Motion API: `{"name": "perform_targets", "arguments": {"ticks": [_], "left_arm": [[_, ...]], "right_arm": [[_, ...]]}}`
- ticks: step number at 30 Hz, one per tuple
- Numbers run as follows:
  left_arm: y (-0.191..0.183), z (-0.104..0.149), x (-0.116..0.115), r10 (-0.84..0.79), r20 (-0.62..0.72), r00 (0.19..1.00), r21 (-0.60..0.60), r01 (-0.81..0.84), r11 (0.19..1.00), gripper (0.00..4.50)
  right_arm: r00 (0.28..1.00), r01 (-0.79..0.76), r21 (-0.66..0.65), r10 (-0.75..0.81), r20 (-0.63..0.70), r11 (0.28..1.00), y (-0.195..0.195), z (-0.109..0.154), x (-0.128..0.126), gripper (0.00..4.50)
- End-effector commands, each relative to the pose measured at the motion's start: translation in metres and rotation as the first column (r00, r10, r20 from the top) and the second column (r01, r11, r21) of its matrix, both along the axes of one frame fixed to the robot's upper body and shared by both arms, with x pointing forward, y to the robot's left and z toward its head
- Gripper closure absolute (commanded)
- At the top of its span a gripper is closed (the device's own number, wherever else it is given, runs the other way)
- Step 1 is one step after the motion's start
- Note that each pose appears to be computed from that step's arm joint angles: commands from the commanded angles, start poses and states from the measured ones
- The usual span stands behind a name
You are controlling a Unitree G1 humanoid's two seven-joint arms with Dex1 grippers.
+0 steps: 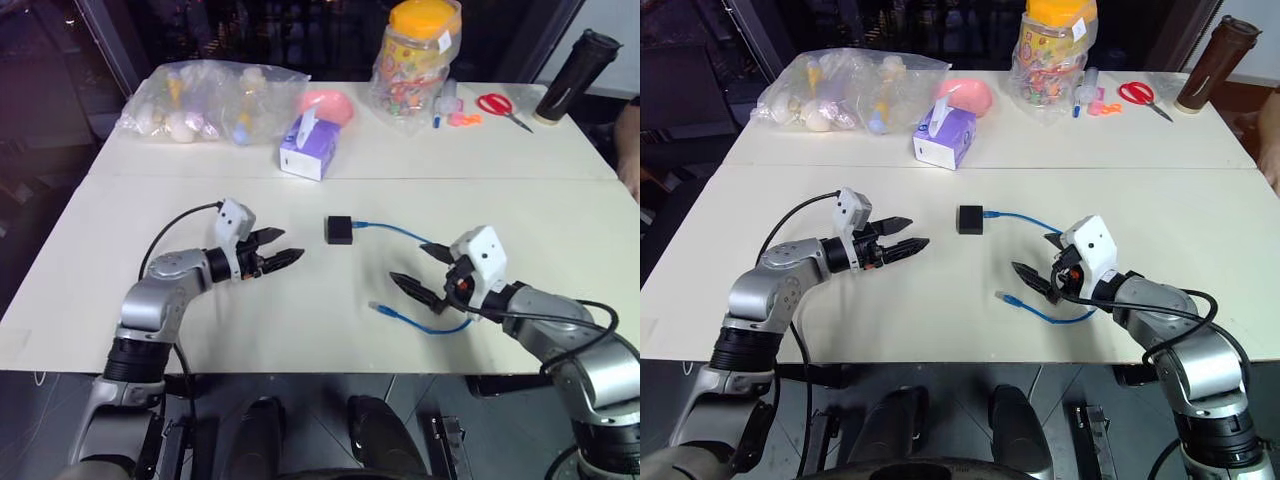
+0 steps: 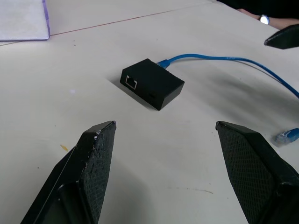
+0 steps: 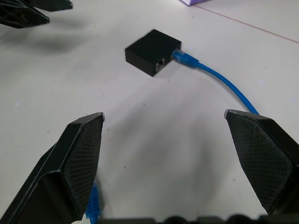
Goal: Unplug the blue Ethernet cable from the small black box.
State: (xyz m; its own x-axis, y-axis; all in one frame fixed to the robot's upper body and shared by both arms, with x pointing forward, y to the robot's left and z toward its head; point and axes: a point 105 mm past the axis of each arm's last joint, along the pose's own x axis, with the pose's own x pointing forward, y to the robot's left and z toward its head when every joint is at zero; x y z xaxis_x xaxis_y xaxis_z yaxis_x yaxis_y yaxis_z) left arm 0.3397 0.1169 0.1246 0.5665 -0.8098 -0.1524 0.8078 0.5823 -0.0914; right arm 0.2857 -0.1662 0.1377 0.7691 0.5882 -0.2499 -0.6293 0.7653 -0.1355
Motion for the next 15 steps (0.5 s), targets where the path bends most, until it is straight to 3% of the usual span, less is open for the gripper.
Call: {"name": "perform_targets", "arguments": {"ticks": [1,15], "left_arm": [[0.003,0.0146,-0.0001,0.005,0.057,0.998,-0.016,-0.004,1.0,0.94],[-0.0001,0.0201,0.0076,-0.026,0.04,0.999,-0.005,0.026,1.0,0.94]], "right_arm": [[0.999,-0.011,0.003,0.011,0.046,1.0,0.0011,0.0092,0.0024,0.16],[0.997,-0.02,-0.032,0.022,0.071,0.999,0.0028,0.0061,0.0102,0.16]]}}
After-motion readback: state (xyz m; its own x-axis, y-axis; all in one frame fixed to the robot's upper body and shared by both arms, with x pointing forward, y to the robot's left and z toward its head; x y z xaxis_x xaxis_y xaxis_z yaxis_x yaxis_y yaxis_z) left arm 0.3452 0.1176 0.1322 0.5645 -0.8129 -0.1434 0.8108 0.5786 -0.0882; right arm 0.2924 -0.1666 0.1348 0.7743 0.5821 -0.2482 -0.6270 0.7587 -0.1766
